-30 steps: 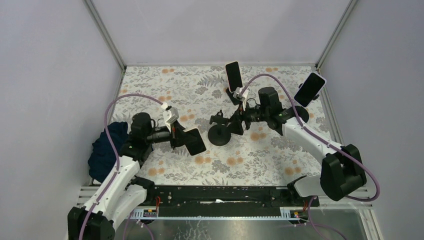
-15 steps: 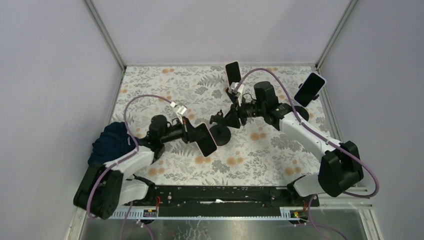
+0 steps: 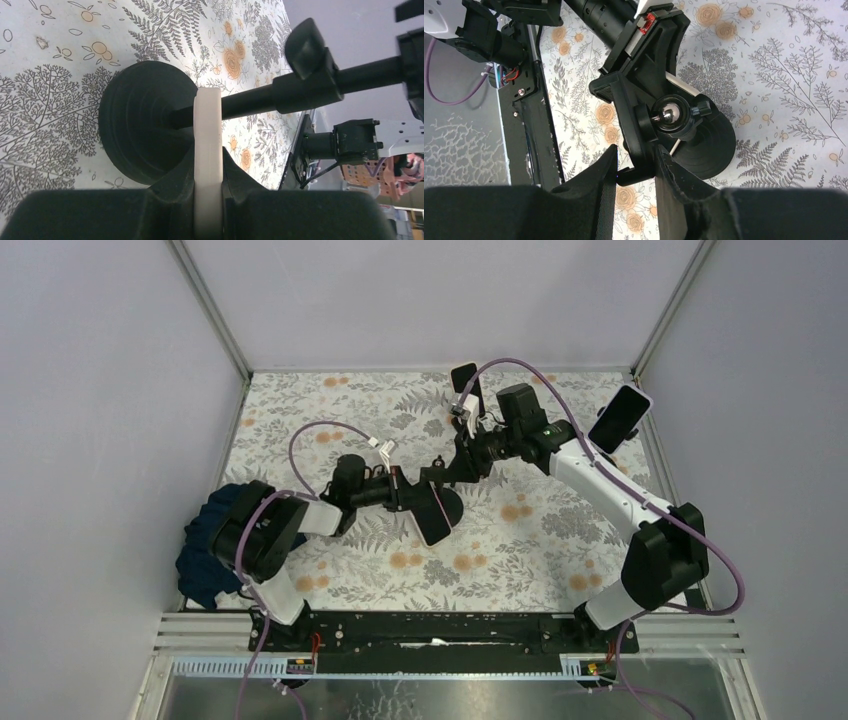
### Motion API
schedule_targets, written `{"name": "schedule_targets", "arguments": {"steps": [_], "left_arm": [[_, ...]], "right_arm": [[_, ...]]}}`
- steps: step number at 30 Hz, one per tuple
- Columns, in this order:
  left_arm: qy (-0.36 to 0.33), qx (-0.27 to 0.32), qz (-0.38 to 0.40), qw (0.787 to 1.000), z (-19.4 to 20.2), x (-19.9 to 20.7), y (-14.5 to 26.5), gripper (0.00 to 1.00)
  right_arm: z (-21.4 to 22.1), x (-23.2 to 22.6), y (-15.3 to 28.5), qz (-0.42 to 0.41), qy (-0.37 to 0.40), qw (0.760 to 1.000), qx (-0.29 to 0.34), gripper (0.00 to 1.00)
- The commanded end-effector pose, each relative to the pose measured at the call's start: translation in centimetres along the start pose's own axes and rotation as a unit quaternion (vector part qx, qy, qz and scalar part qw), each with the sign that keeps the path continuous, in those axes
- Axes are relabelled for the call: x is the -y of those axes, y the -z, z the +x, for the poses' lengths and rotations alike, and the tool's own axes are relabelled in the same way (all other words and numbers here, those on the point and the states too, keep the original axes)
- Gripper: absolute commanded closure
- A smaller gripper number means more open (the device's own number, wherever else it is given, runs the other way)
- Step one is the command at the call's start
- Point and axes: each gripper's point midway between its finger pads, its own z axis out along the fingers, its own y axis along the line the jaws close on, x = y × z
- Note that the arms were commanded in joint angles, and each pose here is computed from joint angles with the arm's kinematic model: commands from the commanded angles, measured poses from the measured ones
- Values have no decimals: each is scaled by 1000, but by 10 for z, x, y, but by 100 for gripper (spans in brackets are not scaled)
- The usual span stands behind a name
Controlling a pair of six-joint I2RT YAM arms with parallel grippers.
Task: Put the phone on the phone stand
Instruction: Adjust the phone stand at the center of the board.
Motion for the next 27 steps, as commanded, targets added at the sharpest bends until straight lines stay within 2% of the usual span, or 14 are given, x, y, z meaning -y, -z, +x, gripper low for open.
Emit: {"name": "schedule_targets", "arguments": {"steps": [1, 8, 13, 21, 23, 27], "left_arm": [[-4, 21, 27, 999, -17, 3, -17, 100], [55, -14, -37, 998, 7, -39, -21, 100], [80, -29, -69, 994, 20, -62, -17, 100], [86, -45, -87, 992, 29, -73, -16, 100], [86, -45, -88, 991, 30, -75, -16, 100], [85, -46, -88, 992, 30, -75, -16, 100]], "right_arm": [[-5, -14, 4, -29, -23, 999, -29, 92], [-13, -17, 7, -30, -61, 997, -40, 97], [-27, -17, 10, -48, -118, 990, -52, 100], [-36, -6, 14, -103, -242, 962, -72, 100], [-37, 1, 16, -99, -243, 962, -71, 100], [-43, 8, 19, -73, -199, 976, -55, 100]]}}
